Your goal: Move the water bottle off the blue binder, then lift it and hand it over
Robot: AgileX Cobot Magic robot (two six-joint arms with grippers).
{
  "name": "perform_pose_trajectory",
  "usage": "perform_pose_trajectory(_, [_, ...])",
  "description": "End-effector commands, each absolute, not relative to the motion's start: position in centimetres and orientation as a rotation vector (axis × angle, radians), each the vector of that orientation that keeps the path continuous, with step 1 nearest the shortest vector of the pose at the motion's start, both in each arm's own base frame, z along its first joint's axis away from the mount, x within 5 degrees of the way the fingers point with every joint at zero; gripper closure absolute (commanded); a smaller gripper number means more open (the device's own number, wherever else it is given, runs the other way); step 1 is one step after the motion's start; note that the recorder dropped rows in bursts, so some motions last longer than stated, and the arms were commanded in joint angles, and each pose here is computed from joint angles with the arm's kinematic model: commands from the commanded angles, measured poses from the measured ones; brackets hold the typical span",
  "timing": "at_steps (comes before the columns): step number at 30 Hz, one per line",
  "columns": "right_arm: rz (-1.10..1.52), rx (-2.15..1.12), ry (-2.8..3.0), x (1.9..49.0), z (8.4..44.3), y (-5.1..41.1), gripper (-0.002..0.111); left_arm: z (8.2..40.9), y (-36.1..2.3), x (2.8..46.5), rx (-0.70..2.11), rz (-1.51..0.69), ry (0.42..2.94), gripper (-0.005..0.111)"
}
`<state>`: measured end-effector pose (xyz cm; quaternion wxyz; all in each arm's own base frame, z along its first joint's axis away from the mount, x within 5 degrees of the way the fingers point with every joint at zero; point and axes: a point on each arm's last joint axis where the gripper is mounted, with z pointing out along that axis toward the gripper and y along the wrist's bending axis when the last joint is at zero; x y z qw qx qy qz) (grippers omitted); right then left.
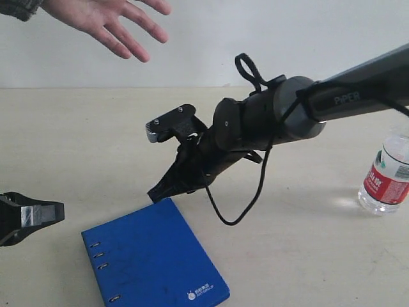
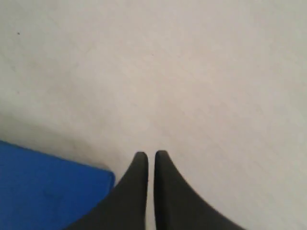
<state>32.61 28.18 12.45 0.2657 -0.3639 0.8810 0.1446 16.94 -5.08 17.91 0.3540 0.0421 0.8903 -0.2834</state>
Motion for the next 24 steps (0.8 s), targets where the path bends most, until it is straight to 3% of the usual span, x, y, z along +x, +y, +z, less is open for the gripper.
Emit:
perform_pose_trajectory(1, [0.426,-1.015,2.318,33.4,13.0,30.7,0.108,17.9,-5.1,16.9,0.122,-0.729,2.301,0.102])
perform_pose_trajectory(5, [0.457,-1.086,2.359,33.3,11.5,32.3,0.108,17.9,-5.1,16.9,0.122,-0.729,2.301,0.102])
perform_pose_trajectory(9, [0.438,-1.263,2.553,32.2,9.9,30.8,0.108,17.9,-5.1,16.9,0.122,-0.729,2.301,0.102])
perform_pose_trajectory(16, [0.146,-1.078,2.685,34.8,13.0,25.9,0.108,17.9,-5.1,16.9,0.117,-0.731,2.3,0.102])
perform_pose_trajectory(20, [0.25,-1.141,2.568,34.8,16.3,25.7,0.108,17.9,-5.2,16.9,0.114,-0.739,2.3,0.102])
perform_pose_trajectory(24, [0.556,-1.373,2.414,32.1,18.3,28.5,0.108,17.6,-5.1,16.7,0.025,-0.772,2.326,0.102])
